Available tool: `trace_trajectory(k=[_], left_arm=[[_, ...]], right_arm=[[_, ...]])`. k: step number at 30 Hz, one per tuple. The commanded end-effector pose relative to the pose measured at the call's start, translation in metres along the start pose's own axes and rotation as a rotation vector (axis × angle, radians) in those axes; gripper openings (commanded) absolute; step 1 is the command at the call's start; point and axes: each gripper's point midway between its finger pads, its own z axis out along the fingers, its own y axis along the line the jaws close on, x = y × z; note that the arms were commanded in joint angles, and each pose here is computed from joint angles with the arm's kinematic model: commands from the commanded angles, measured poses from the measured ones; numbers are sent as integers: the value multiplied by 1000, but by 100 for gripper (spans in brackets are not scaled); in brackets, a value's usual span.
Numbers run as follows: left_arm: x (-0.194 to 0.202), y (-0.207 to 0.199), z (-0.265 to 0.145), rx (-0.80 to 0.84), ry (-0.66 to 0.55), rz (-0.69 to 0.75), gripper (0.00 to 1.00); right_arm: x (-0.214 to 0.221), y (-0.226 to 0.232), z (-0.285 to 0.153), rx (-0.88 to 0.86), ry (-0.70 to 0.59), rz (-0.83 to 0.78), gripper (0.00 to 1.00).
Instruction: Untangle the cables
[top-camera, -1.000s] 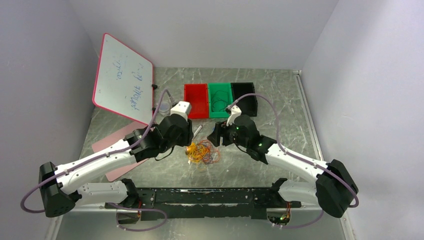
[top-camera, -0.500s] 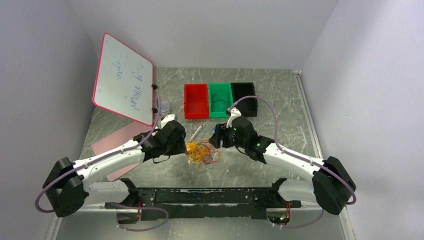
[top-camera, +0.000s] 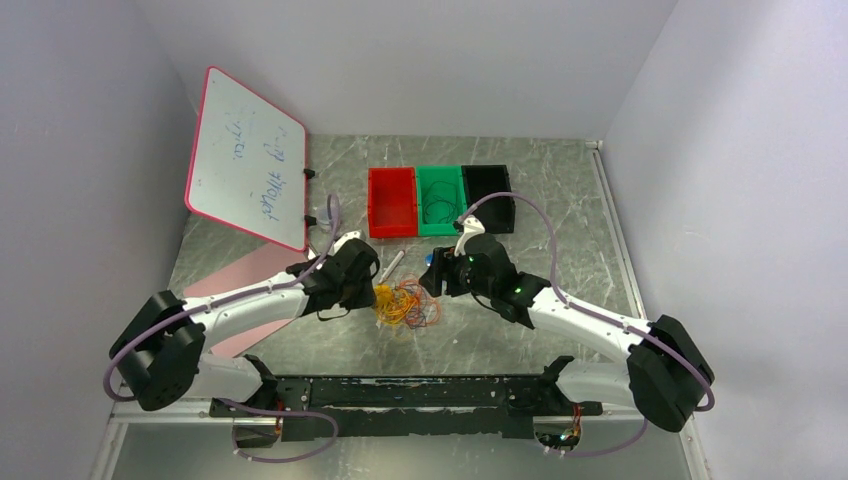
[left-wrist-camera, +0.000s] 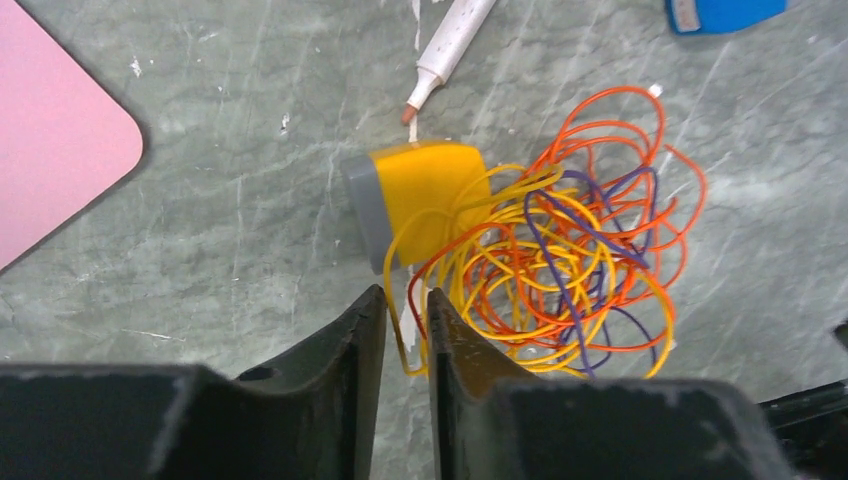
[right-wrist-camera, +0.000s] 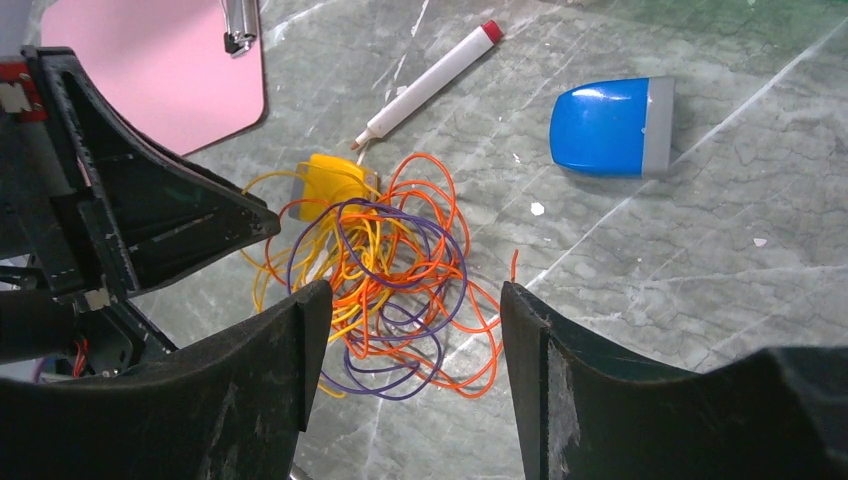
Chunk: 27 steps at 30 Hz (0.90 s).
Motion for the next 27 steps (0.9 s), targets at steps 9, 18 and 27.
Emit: trace_trajectory(k=[9,18,27], left_arm=[[-32,-11,-25,37,-101,91,7],[-66,-50,-75,168,-217,308,7],[-61,-88,-107,237,-247,448,7]], right_arm=[[-4,-1,-5,4,-40,3,66],[-15,0,-10,7,-92,0,67],[-28,0,-22,-4,-182,3,69]])
